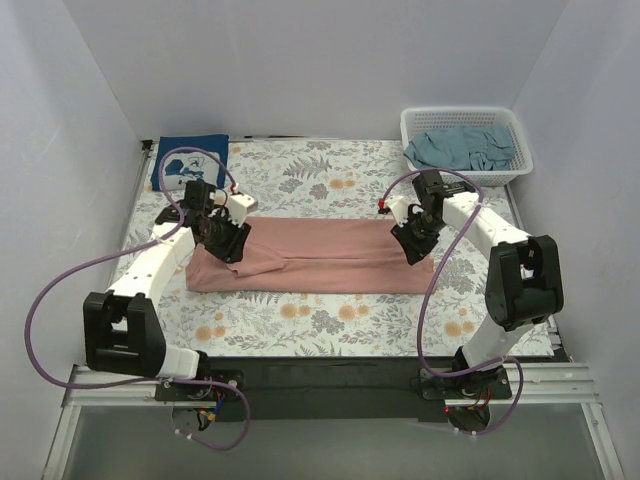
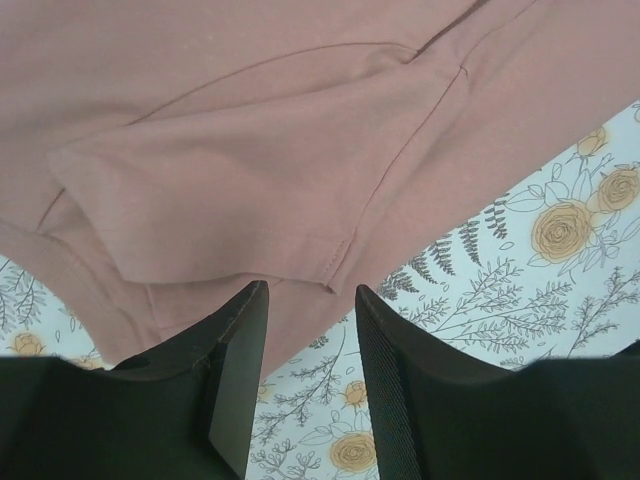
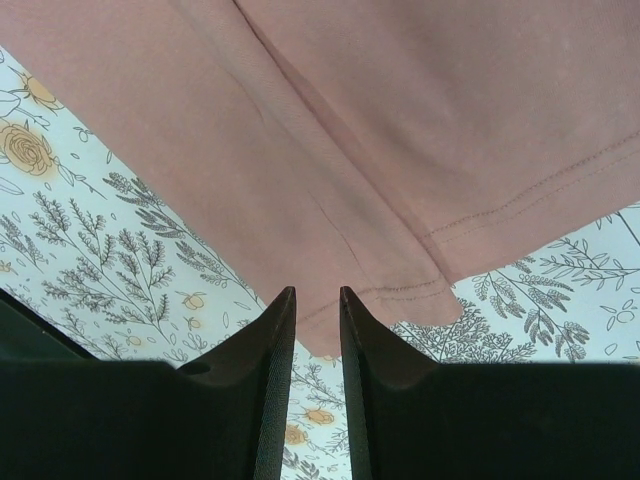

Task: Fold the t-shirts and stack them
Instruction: Fold the tshirt

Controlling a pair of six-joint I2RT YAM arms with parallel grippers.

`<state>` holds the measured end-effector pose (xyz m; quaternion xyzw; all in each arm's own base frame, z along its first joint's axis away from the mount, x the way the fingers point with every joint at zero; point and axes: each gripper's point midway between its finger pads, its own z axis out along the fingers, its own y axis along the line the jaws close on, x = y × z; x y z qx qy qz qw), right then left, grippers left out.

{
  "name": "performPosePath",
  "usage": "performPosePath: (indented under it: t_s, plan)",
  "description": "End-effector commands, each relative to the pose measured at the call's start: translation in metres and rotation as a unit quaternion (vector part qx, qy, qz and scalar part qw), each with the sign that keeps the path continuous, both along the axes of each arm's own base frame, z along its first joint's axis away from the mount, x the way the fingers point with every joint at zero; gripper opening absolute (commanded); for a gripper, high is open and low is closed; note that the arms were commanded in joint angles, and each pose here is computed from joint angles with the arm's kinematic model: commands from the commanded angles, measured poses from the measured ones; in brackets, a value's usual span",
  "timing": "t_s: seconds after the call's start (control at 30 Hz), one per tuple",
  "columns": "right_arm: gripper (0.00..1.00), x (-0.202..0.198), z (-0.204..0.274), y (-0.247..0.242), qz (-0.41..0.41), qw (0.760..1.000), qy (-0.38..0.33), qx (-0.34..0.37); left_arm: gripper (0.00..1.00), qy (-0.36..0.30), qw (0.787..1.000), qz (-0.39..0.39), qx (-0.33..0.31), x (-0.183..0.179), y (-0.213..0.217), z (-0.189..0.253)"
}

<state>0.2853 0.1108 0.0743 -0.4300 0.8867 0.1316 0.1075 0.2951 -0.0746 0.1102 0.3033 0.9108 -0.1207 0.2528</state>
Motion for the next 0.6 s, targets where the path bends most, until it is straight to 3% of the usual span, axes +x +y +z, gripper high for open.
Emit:
performPosePath:
  t_s: [0.0,0.33,0.57]
  plan:
    - [0.3,0.004,0.01,0.009,-0.002,1.0,-0.003,0.019,0.4,-0.005,0.999,-0.002,0.042,0.007,-0.002,-0.015]
    - [0.3,0.003,0.001,0.005,0.002,1.0,0.0,0.007,0.4,0.05,0.994,-0.056,0.076,-0.009,-0.024,-0.05]
    - [0.3,0.003,-0.001,0.005,0.002,1.0,0.001,0.008,0.29,0.044,0.993,-0.051,0.093,0.006,-0.027,-0.056]
